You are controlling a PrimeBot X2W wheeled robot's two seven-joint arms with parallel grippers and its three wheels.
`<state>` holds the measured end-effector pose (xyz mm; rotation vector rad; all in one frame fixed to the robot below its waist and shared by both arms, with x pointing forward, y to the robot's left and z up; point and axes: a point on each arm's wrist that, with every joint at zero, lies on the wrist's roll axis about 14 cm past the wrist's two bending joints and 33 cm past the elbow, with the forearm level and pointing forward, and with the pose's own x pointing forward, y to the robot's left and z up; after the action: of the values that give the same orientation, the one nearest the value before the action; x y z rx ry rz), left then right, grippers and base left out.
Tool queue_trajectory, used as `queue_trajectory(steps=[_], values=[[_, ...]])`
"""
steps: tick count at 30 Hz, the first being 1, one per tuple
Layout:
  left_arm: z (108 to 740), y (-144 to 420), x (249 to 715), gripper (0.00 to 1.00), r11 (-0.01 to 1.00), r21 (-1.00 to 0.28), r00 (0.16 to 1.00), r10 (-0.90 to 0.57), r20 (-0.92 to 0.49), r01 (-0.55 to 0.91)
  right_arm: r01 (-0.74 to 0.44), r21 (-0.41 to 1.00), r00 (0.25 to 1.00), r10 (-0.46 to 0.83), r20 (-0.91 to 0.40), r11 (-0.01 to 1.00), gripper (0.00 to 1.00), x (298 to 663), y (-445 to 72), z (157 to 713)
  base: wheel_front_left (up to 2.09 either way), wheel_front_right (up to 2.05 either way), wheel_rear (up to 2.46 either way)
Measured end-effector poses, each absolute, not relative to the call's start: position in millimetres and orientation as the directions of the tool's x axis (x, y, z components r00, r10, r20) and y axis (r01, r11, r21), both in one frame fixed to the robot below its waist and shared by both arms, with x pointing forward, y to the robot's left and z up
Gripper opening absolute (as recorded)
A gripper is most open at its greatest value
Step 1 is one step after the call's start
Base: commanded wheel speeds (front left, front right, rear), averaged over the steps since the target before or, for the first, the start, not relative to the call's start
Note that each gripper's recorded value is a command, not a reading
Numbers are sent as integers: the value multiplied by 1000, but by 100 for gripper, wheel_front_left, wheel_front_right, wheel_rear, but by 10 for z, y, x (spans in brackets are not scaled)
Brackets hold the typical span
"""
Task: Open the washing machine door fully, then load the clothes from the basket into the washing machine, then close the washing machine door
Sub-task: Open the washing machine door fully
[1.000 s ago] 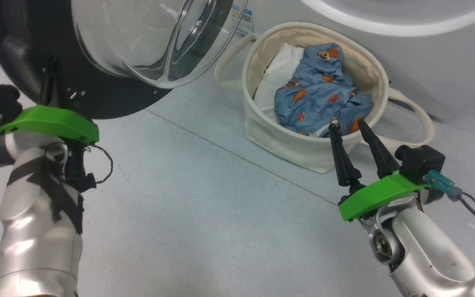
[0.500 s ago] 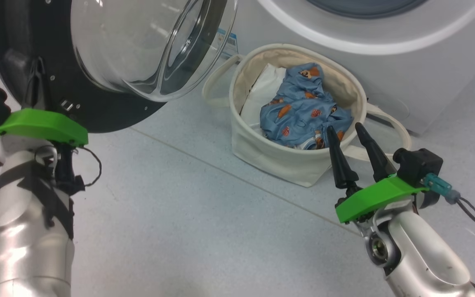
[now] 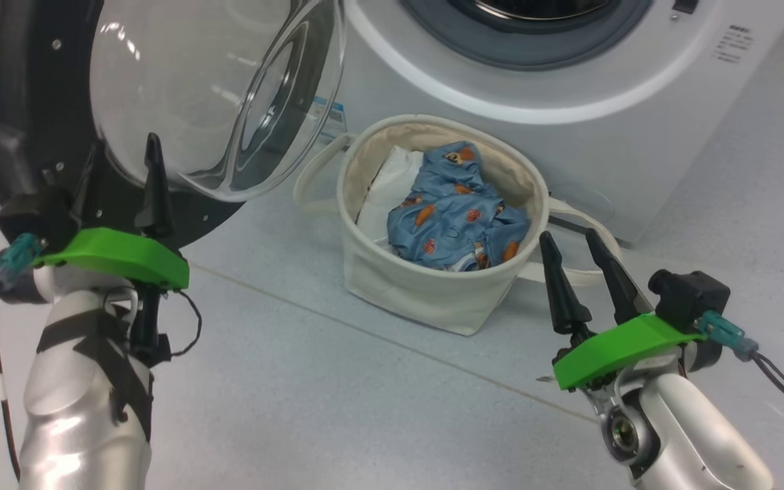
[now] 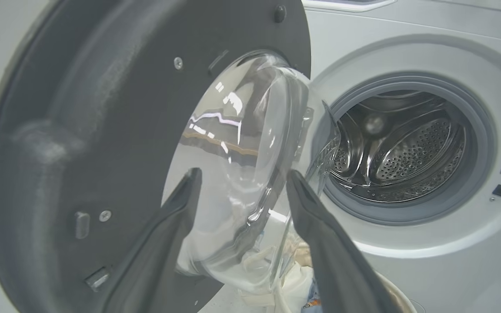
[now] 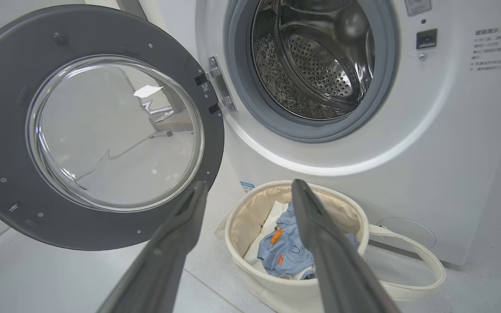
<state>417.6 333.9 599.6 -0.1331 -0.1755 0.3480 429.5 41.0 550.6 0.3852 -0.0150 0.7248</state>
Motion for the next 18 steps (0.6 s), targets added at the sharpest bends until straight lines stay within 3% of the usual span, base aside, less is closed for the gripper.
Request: queue_trajectory(steps=[18], values=[[5804,2705,4394,100,962,-212,970,203,136,-172,-513,314,858,483,173,799,100,4222,-344,5657,0,0,0]])
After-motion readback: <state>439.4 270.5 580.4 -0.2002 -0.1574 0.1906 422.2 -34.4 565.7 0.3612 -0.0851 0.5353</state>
